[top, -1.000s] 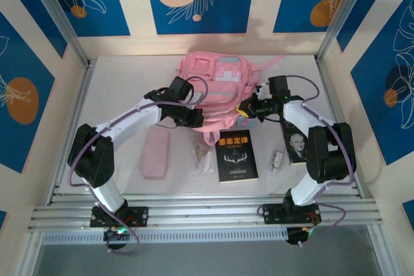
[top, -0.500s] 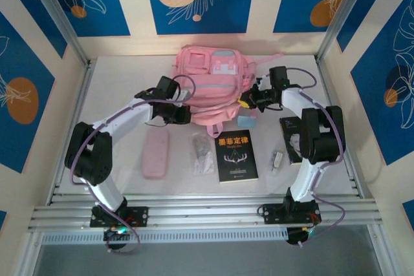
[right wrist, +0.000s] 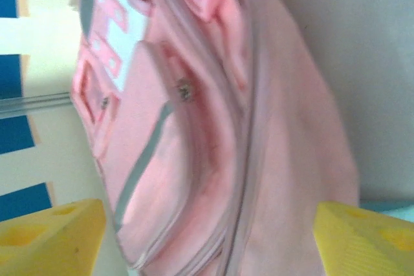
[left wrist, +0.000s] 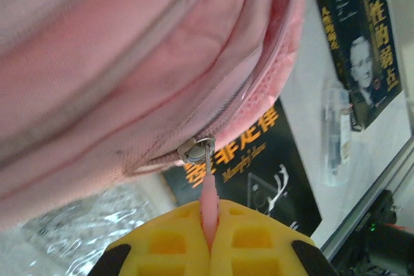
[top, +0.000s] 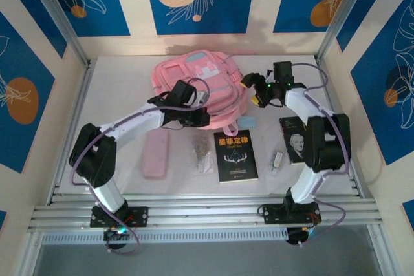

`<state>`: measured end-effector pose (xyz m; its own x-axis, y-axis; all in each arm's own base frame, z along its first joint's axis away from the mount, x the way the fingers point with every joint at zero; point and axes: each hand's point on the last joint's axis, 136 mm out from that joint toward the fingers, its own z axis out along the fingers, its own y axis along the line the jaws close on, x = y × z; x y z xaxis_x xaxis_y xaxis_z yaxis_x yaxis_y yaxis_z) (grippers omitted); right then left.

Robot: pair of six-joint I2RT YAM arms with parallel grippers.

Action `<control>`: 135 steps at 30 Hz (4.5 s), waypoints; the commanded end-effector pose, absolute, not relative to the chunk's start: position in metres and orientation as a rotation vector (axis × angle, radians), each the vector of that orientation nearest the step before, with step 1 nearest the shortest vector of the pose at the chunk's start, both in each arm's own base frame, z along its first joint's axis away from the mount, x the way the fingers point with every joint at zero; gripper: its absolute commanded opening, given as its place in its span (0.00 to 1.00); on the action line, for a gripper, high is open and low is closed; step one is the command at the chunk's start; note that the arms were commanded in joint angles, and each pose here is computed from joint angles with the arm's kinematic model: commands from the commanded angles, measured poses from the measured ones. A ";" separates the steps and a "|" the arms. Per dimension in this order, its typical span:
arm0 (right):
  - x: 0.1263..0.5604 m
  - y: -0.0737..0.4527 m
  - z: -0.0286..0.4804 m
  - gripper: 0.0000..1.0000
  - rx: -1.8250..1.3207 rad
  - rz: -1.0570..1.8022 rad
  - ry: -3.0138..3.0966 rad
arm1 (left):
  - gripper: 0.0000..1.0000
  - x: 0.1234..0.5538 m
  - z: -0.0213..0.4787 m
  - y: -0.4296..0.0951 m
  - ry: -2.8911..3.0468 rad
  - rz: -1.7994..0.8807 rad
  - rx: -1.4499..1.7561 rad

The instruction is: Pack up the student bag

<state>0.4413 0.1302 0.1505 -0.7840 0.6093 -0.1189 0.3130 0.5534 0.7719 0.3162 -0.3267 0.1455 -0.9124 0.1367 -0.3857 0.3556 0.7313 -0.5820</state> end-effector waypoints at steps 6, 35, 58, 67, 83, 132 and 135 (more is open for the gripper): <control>0.377 0.167 0.152 0.90 0.778 1.234 2.468 | 0.00 0.343 0.180 -0.366 2.489 -1.133 0.395; 0.384 0.183 0.076 0.00 0.942 1.106 2.464 | 0.00 0.348 0.073 -0.215 2.703 -0.594 0.064; 0.394 0.214 0.086 0.00 0.623 1.145 2.546 | 0.00 0.485 0.106 -0.063 2.423 -0.085 -0.049; 0.397 0.253 0.125 0.20 0.437 1.335 2.521 | 0.20 0.493 0.123 -0.085 2.367 -0.303 0.000; 0.308 0.176 0.137 0.91 0.363 0.864 2.758 | 0.59 0.363 0.142 -0.189 2.423 -0.764 -0.191; 0.197 0.137 0.033 0.84 0.388 0.808 2.807 | 0.38 0.250 0.026 -0.368 2.706 -0.952 0.151; 0.197 0.135 0.032 0.84 0.392 0.790 2.816 | 0.38 0.248 0.020 -0.367 2.722 -0.948 0.144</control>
